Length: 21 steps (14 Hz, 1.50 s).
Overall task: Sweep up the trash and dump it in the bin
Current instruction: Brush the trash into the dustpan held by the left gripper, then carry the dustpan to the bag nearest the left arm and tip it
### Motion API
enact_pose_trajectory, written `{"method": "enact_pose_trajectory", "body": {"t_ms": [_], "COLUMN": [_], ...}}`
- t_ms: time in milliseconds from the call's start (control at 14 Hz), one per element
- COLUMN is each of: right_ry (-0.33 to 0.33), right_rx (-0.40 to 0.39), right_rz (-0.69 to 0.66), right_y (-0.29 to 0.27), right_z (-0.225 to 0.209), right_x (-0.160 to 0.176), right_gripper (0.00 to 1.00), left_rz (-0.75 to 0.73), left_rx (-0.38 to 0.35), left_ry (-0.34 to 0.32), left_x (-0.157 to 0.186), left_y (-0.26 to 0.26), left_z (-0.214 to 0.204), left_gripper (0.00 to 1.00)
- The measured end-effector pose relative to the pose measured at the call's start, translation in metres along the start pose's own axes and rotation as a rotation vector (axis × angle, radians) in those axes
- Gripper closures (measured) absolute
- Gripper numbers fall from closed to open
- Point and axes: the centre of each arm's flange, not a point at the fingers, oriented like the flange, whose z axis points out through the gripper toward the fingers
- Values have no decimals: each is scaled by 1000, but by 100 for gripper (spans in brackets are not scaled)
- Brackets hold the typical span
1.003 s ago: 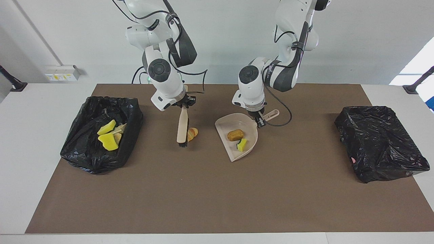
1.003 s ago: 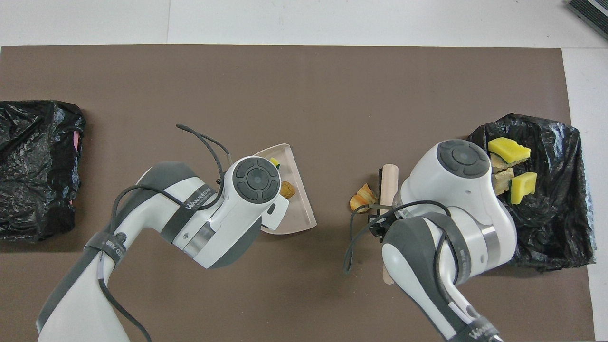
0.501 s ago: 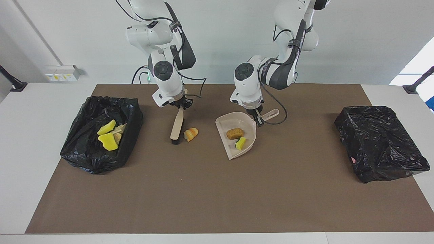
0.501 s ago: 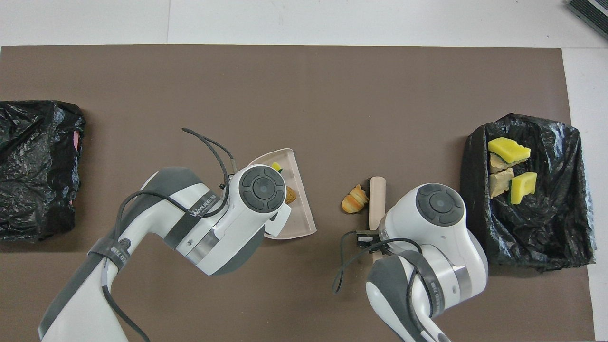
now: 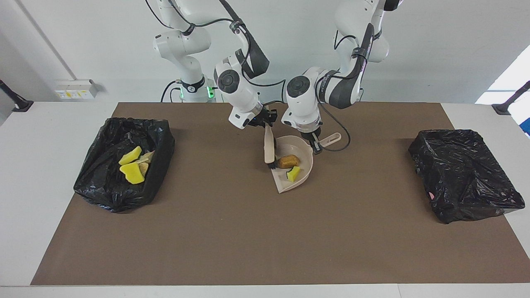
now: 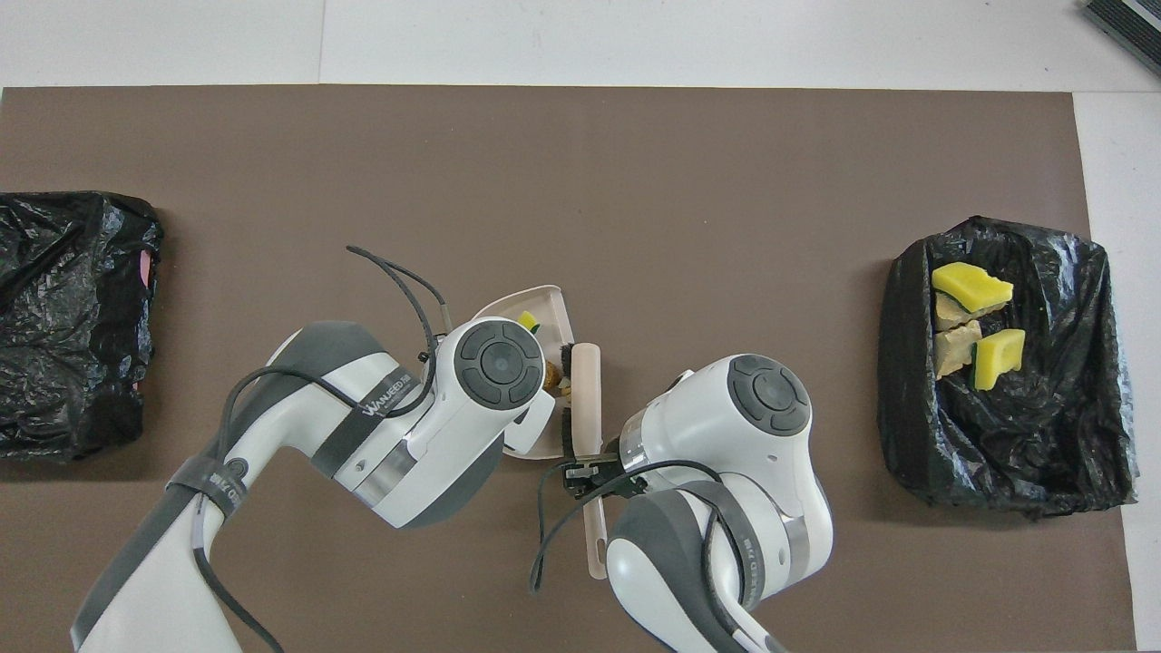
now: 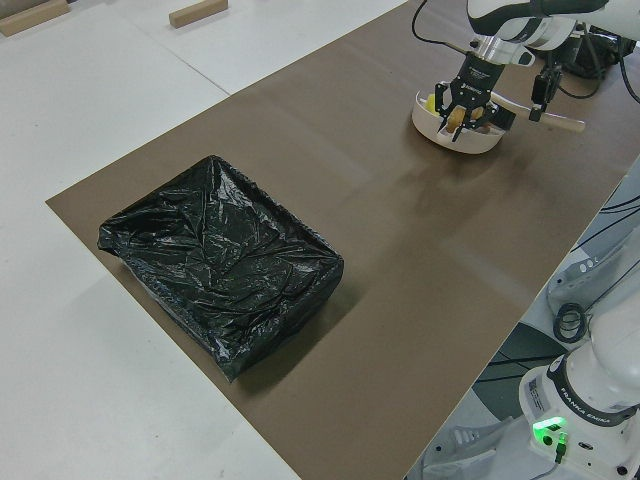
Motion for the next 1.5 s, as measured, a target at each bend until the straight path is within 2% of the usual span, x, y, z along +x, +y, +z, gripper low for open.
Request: {"method": "enact_pose_trajectory", "body": {"t_ms": [143, 358, 501, 645, 788, 1218, 1432, 1504], "right_ry": [-21, -48, -39, -38, -69, -77, -45, -30], "right_rx": [19, 126, 175, 186, 171, -71, -248, -285], "right_rz": [-1, 41, 63, 60, 49, 5, 7, 13], "right_y": [7, 20, 21, 19, 19, 31, 8, -6], "right_z": [-7, -40, -59, -66, -65, -59, -47, -42], "right_x": [3, 12, 15, 13, 8, 1, -17, -27], "right_gripper": [74, 74, 74, 74, 74, 74, 74, 74], "left_rz": [4, 11, 26, 36, 49, 144, 178, 181], "left_rx": [2, 7, 10, 14, 16, 25, 33, 39], "left_ry": [4, 12, 17, 24, 27, 42, 50, 56], "left_x": [0, 0, -1, -2, -2, -16, -34, -43], "left_y": [-1, -2, -2, -4, -4, -19, -32, -37], "left_z": [1, 2, 3, 5, 7, 7, -2, -7], "left_gripper": [68, 68, 68, 68, 68, 68, 68, 68]}}
